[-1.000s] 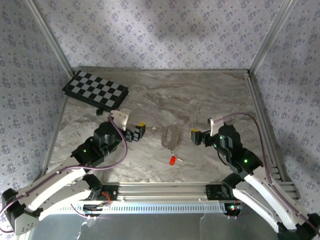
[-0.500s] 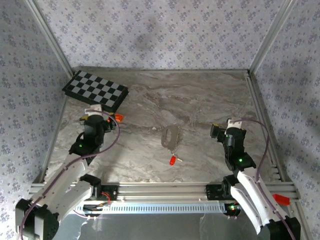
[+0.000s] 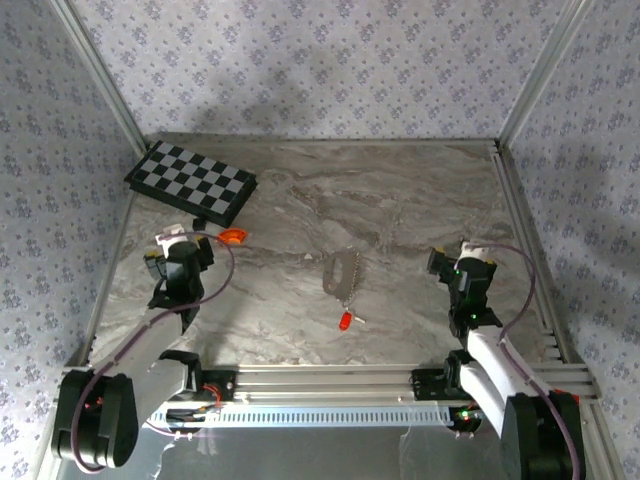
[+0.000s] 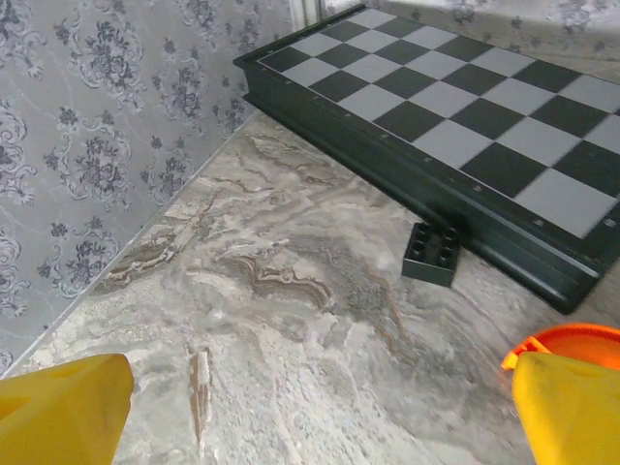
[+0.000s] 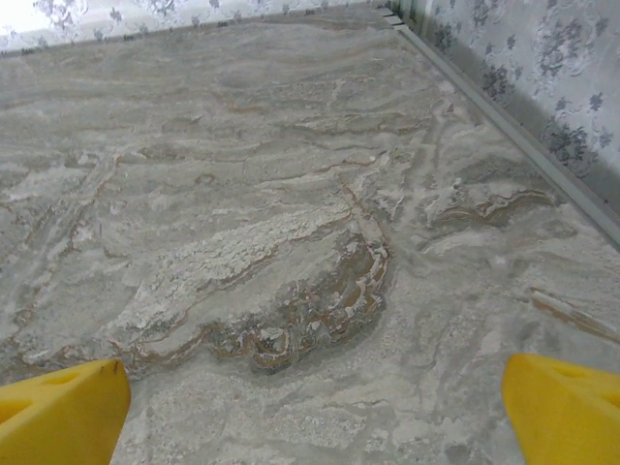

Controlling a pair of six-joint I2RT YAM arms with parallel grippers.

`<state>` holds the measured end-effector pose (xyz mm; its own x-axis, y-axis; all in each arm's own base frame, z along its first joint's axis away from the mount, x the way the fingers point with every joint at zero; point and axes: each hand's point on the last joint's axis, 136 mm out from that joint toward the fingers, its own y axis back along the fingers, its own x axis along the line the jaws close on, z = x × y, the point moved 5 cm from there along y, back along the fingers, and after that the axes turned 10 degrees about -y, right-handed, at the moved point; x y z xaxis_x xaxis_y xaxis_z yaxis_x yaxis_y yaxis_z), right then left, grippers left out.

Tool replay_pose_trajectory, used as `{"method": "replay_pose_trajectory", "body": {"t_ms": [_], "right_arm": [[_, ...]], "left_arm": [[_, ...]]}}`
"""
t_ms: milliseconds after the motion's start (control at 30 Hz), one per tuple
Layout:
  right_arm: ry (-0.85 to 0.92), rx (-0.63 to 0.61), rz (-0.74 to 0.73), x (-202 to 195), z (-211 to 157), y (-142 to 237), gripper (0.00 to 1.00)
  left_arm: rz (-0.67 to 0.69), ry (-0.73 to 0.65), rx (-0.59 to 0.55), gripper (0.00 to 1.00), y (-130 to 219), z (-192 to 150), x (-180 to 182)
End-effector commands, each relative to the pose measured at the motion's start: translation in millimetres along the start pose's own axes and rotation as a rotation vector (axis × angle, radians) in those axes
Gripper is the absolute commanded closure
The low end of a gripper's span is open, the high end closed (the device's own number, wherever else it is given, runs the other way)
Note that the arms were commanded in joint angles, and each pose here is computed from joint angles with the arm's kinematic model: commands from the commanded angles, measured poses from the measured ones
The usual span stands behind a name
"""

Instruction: Put the keys on the keyring

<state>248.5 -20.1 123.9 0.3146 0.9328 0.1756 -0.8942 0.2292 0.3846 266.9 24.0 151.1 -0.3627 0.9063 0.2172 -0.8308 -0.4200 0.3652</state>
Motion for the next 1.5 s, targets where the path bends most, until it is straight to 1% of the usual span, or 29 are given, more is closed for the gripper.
{"method": "replay_pose_trajectory", "body": {"t_ms": [0,100,133,200,300,400,467,533,600,700,767,800,833,867,933,1000,1467], "right_arm": [[0.012,-0.108,0.046,7.2,16.5,-4.1,0.00],[0.017,-0.126,0.049,8.1,18.6,-11.3,0.00],[0.019,-0.136,0.054,9.3,20.7,-13.4,0.00],[0.021,-0.153,0.058,10.4,23.0,-18.5,0.00],[0.040,-0.158,0.052,12.2,25.4,-29.1,0.00],[0.063,-0.164,0.070,15.8,28.5,-38.8,0.00],[0.064,-0.162,0.073,15.6,27.8,-45.7,0.00],[0.067,-0.160,0.069,15.8,25.9,-52.6,0.00],[0.069,-0.147,0.060,15.9,22.6,-59.8,0.00],[0.086,-0.127,0.055,18.0,18.4,-69.4,0.00],[0.103,-0.111,0.048,20.1,13.4,-74.7,0.00],[0.110,-0.111,0.048,21.7,12.9,-77.1,0.00],[0.122,-0.109,0.048,23.8,12.1,-80.3,0.00],[0.123,-0.085,0.027,23.6,11.7,-84.3,0.00],[0.087,-0.036,-0.014,18.8,13.5,-90.3,0.00],[0.094,-0.062,-0.019,17.4,15.8,-90.0,0.00],[0.103,-0.062,-0.018,19.2,15.9,-89.5,0.00]], "left_arm": [[-0.008,0.039,-0.051,0.00,-12.5,4.5,-2.5],[0.000,0.018,-0.045,0.00,-25.4,0.1,-6.5],[-0.020,0.006,-0.047,0.00,-27.4,1.6,-9.8],[-0.031,0.000,-0.083,0.00,-31.8,5.0,-13.2],[-0.033,-0.007,-0.109,0.00,-39.7,9.1,-16.0],[-0.047,-0.044,-0.120,0.01,-47.2,12.5,-22.1],[-0.041,-0.036,-0.143,0.00,-51.8,7.5,-23.1],[-0.071,-0.046,-0.174,0.01,-55.6,4.0,-28.5],[-0.126,-0.074,-0.142,0.00,-56.8,1.9,-35.9],[-0.161,-0.087,-0.141,0.01,-62.4,-5.5,-41.9],[-0.157,-0.076,-0.156,0.00,-68.2,-3.8,-41.8],[-0.171,-0.084,-0.109,0.00,-69.9,-4.3,-42.7],[-0.192,-0.088,-0.087,0.01,-73.0,-5.3,-44.5],[-0.193,-0.088,-0.095,0.00,-76.7,-3.2,-45.4],[-0.204,-0.067,-0.060,0.00,-79.1,-3.7,-41.9],[-0.203,-0.060,-0.065,0.00,-80.7,-3.6,-40.0],[-0.205,-0.060,-0.062,0.00,-80.4,-3.6,-40.2]]}}
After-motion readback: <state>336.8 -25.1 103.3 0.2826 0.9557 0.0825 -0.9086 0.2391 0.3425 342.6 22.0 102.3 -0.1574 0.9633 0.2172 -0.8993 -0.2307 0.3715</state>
